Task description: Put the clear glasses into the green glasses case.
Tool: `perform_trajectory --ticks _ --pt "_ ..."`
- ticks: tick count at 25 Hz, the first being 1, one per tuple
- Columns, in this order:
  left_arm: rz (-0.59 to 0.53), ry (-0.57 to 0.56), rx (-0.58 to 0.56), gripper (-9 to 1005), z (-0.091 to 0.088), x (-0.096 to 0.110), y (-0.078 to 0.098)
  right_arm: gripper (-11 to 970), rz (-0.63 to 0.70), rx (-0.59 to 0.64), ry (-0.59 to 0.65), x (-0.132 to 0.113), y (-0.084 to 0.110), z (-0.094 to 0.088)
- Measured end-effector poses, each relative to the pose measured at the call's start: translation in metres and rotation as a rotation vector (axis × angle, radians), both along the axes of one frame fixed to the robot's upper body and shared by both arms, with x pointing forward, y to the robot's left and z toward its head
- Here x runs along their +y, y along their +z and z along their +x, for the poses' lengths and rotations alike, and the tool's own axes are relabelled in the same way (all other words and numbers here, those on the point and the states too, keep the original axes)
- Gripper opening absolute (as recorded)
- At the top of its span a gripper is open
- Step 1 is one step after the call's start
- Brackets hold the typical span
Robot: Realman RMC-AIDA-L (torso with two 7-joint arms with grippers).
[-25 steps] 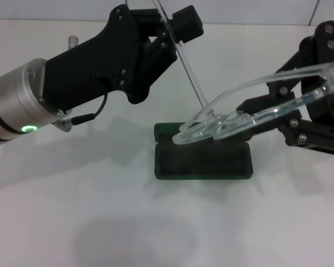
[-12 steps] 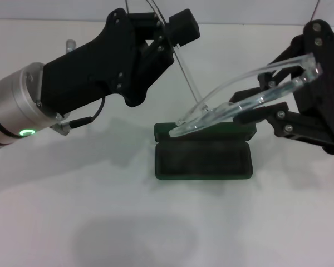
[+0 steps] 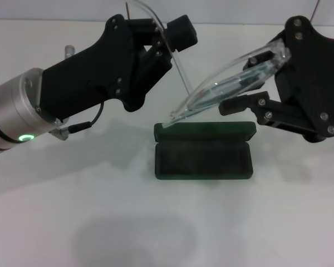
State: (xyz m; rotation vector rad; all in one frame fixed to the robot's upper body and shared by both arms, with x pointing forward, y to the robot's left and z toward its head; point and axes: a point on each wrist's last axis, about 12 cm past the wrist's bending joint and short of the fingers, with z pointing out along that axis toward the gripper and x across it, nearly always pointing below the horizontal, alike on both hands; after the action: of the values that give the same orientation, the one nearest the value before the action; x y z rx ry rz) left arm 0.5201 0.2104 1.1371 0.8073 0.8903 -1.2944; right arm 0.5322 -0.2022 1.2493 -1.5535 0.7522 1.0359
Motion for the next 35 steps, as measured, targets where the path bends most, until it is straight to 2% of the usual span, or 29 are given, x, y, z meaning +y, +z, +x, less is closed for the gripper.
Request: perform_trajectory --ticks 15,26,35 --pt "0.001 0.006 -0.002 22 -0.001 0.001 -0.001 61 0.003 -0.001 -0.02 0.003 -0.003 0.005" --pt "-0.009 0.107 -0.02 22 0.01 0.006 0.002 62 -0.002 0.009 0.011 0.006 -0.005 0.002" --pt "-0.042 0.04 -0.071 22 0.006 0.003 0.011 63 -0.003 0.022 0.0 0.007 -0.008 0.004"
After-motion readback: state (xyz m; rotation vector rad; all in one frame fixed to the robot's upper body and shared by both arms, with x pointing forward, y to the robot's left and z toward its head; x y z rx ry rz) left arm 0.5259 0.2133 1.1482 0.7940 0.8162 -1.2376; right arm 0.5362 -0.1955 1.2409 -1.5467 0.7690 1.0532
